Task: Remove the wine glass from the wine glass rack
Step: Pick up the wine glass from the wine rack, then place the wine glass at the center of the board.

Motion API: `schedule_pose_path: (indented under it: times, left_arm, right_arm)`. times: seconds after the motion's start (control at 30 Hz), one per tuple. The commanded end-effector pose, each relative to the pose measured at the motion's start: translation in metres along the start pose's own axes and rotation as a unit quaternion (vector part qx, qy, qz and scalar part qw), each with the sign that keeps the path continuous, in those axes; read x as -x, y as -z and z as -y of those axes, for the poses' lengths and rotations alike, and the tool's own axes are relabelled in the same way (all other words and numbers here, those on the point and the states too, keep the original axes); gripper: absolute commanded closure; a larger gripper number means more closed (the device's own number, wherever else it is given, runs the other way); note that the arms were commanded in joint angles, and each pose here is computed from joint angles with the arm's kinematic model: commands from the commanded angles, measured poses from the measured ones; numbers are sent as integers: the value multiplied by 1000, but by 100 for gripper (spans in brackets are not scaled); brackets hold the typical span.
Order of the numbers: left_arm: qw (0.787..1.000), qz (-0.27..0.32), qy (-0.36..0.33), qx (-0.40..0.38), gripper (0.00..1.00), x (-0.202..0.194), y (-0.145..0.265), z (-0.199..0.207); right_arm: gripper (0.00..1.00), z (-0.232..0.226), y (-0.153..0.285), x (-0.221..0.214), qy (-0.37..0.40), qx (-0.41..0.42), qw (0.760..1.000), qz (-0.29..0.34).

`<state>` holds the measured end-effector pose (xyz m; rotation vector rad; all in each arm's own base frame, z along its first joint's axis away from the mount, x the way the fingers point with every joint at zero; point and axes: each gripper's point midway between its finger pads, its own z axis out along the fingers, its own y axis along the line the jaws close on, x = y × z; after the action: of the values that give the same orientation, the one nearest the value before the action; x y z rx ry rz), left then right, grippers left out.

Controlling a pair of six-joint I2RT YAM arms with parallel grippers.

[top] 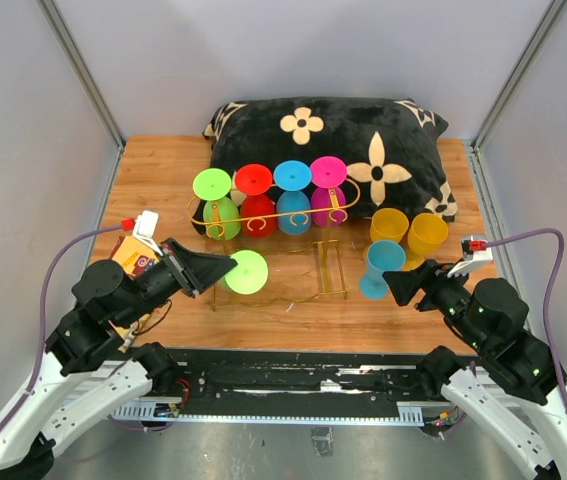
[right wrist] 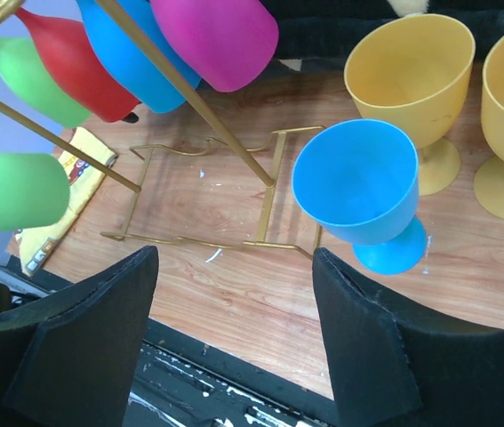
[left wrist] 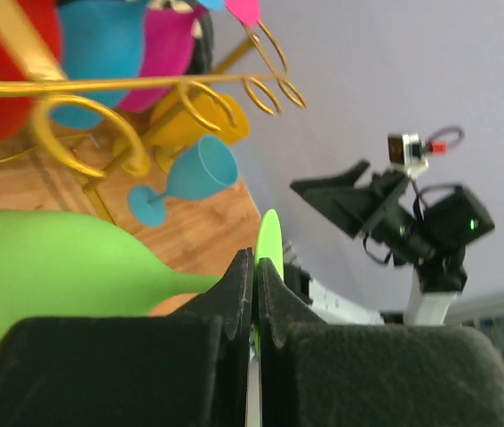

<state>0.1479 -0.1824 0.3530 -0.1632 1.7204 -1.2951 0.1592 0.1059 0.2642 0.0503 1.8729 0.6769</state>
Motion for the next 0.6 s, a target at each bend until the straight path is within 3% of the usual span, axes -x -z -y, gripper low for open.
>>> schedule_pose_path:
  times: [0.0,0.17,0.3,0.43,0.57]
  left_arm:
    - [980,-120,-89,-129,100,-35,9,43]
    - [952,-225,-106,-177,99,-67,5,52]
    - [939,-235,-131,-214,99,-76,2,70]
    - [922,-276,-162,-218,99,-114,-14,84]
    - [923,-241,-191,-231,99,-128,-32,107]
  right_arm:
    - [29,-25,7,14,-9,61,998,21]
    - [30,-63,10,12,-3,163,987,7]
    - [30,-96,18,10,4,253,967,-15]
    - [30,-121,27,11,7,316,948,-33]
    - [30,-132,34,12,14,347,937,-46]
